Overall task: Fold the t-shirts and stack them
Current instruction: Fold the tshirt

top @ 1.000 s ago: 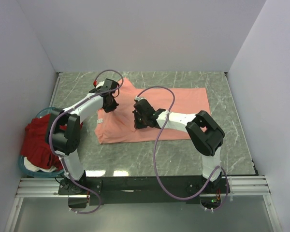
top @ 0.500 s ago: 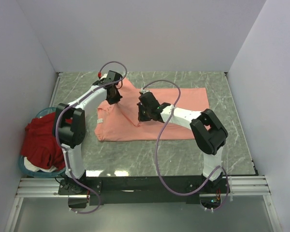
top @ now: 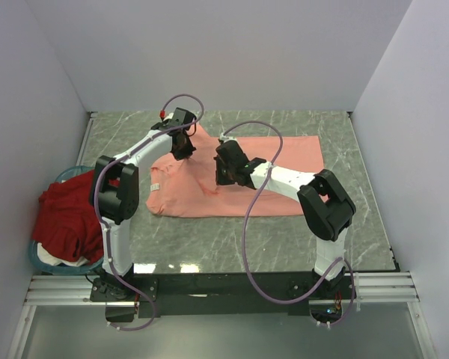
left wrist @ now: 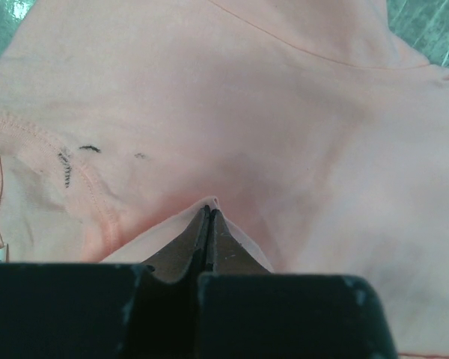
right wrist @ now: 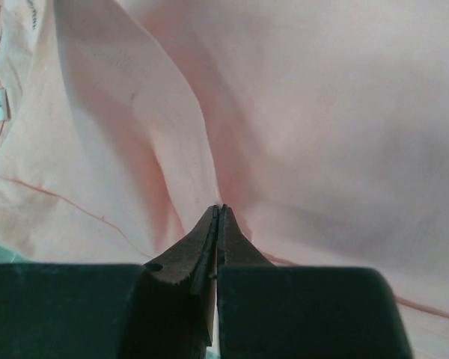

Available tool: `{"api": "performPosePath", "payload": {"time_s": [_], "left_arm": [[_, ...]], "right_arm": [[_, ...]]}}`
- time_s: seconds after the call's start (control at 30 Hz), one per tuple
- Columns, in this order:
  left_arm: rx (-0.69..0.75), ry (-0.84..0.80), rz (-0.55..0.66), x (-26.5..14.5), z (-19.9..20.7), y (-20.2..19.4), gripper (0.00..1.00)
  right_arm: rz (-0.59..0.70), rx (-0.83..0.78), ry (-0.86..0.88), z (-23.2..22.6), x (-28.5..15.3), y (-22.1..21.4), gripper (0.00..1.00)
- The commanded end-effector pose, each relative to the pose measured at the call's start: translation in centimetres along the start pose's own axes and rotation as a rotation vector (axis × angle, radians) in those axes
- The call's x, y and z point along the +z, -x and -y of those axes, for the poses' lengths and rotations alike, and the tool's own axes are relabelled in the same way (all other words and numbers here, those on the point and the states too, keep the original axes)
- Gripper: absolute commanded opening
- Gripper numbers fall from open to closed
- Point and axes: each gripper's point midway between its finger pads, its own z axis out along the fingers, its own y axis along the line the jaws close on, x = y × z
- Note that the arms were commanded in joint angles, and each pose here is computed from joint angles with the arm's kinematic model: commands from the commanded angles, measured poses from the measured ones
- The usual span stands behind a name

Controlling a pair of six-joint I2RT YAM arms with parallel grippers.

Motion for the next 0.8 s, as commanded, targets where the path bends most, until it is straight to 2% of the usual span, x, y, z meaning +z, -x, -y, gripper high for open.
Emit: {"api": "performPosePath", "payload": {"time_s": [0.0, 0.57, 0.67, 0.77], "left_arm": [[0.018, -0.021, 0.020, -0.6, 0.8, 0.9, 0.01], [0.019, 0.000, 0.020, 0.1, 0.1, 0.4, 0.01], [0.024, -0.007, 0.025, -0.1, 0.2, 0.6, 0.08], [0.021, -0.019, 0.040, -0.4, 0.2, 1.4, 0.24]], "right_arm": [[0.090, 0.003, -0.025, 0.1, -0.9, 2.9, 0.00], [0.093, -0.026, -0.084, 1.7, 0.4, 5.0, 0.00], [0.079, -0.032, -0.101, 2.2, 0.7, 4.8, 0.00], [0.076, -0.032, -0.121, 3.0, 0.4, 5.3, 0.16]]}}
